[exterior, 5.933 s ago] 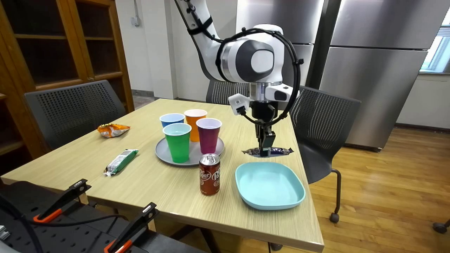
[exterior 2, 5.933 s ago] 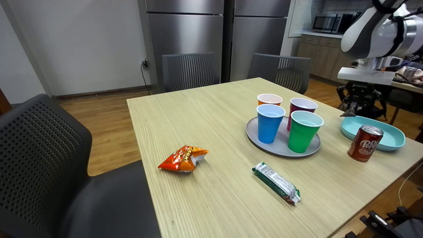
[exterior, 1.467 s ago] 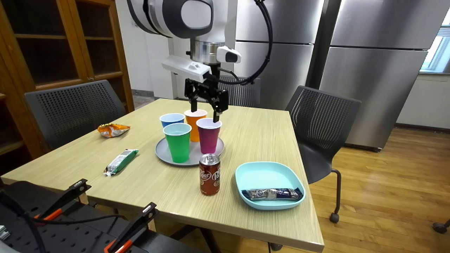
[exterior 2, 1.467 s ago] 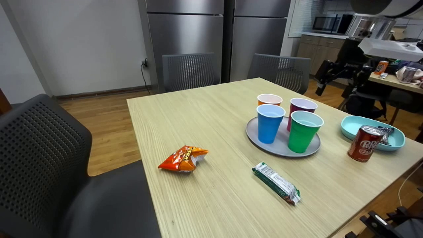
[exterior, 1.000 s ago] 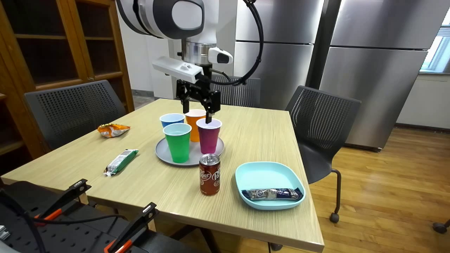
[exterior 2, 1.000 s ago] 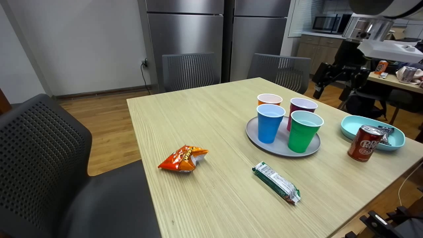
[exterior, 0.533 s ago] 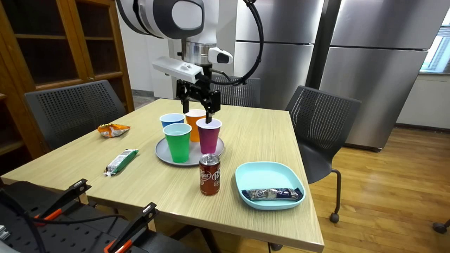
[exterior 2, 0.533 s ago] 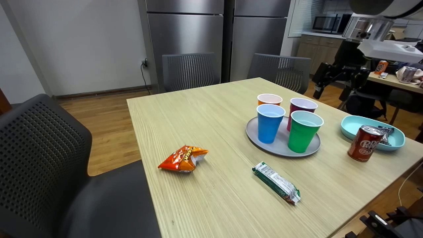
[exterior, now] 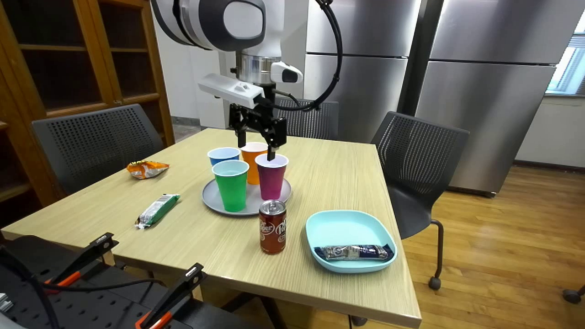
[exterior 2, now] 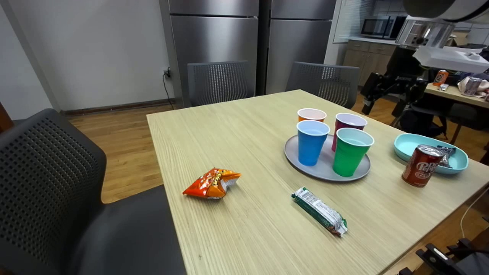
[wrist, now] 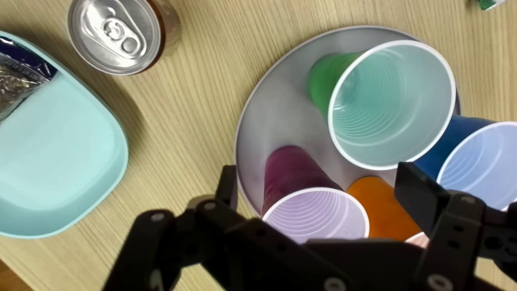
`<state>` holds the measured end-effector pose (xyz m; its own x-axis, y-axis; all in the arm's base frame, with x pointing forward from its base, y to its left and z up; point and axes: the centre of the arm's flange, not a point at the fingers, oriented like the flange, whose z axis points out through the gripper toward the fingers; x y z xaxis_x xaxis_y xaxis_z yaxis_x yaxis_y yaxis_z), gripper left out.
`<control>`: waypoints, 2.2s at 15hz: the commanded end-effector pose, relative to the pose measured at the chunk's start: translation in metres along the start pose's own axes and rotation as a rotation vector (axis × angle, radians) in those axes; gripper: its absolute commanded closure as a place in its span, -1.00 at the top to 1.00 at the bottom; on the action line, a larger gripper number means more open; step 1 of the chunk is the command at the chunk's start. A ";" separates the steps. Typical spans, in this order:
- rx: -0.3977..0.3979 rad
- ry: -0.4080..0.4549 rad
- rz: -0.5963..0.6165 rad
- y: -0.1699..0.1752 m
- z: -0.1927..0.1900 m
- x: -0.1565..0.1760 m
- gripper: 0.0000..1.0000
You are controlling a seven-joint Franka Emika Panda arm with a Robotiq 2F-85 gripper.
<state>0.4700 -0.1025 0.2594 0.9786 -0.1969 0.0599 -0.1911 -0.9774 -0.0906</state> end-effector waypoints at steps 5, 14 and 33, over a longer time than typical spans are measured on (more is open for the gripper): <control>0.005 0.057 -0.152 -0.050 -0.042 -0.024 1.00; 0.077 0.020 -0.381 -0.140 -0.010 -0.069 1.00; 0.051 -0.044 -0.668 -0.189 0.126 -0.126 1.00</control>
<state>0.3990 0.1204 0.1594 0.8982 0.4352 0.0620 0.4395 -0.8906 -0.1169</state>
